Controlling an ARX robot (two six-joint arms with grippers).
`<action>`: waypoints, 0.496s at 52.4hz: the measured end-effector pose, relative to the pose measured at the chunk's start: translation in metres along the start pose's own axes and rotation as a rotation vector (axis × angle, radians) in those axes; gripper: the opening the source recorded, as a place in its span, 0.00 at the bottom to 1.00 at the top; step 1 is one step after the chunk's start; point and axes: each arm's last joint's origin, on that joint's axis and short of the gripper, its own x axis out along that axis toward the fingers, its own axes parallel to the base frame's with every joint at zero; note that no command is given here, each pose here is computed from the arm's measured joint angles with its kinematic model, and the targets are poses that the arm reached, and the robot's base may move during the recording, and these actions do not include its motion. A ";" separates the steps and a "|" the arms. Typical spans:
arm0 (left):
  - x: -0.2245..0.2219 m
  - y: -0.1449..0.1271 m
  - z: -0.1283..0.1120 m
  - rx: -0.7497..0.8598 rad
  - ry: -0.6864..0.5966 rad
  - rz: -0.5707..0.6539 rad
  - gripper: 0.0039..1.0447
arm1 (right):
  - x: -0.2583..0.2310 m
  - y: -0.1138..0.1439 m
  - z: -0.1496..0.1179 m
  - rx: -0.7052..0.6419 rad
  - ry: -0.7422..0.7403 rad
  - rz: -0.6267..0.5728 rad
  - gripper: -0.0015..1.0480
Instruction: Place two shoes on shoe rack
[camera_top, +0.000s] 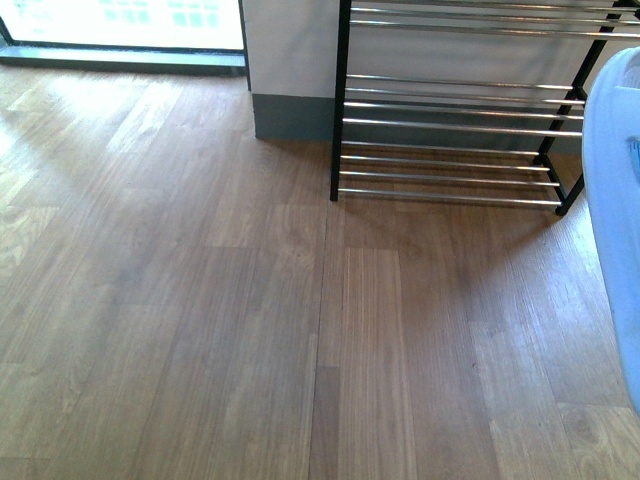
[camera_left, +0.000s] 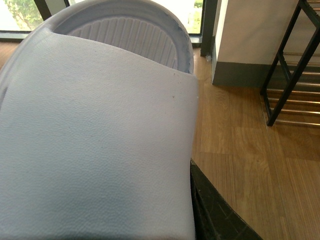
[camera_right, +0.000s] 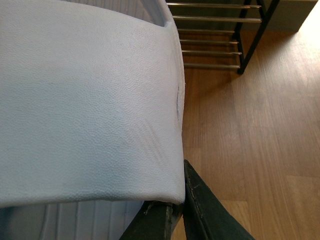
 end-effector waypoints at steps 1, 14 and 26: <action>0.000 0.000 0.000 0.000 0.000 0.000 0.01 | 0.000 0.000 0.000 0.000 0.000 0.000 0.01; 0.000 0.000 0.000 0.000 0.000 0.001 0.01 | 0.000 0.000 0.000 0.000 0.000 0.000 0.01; 0.000 0.000 0.000 0.000 0.000 0.001 0.01 | 0.000 0.000 0.000 0.000 0.000 0.000 0.01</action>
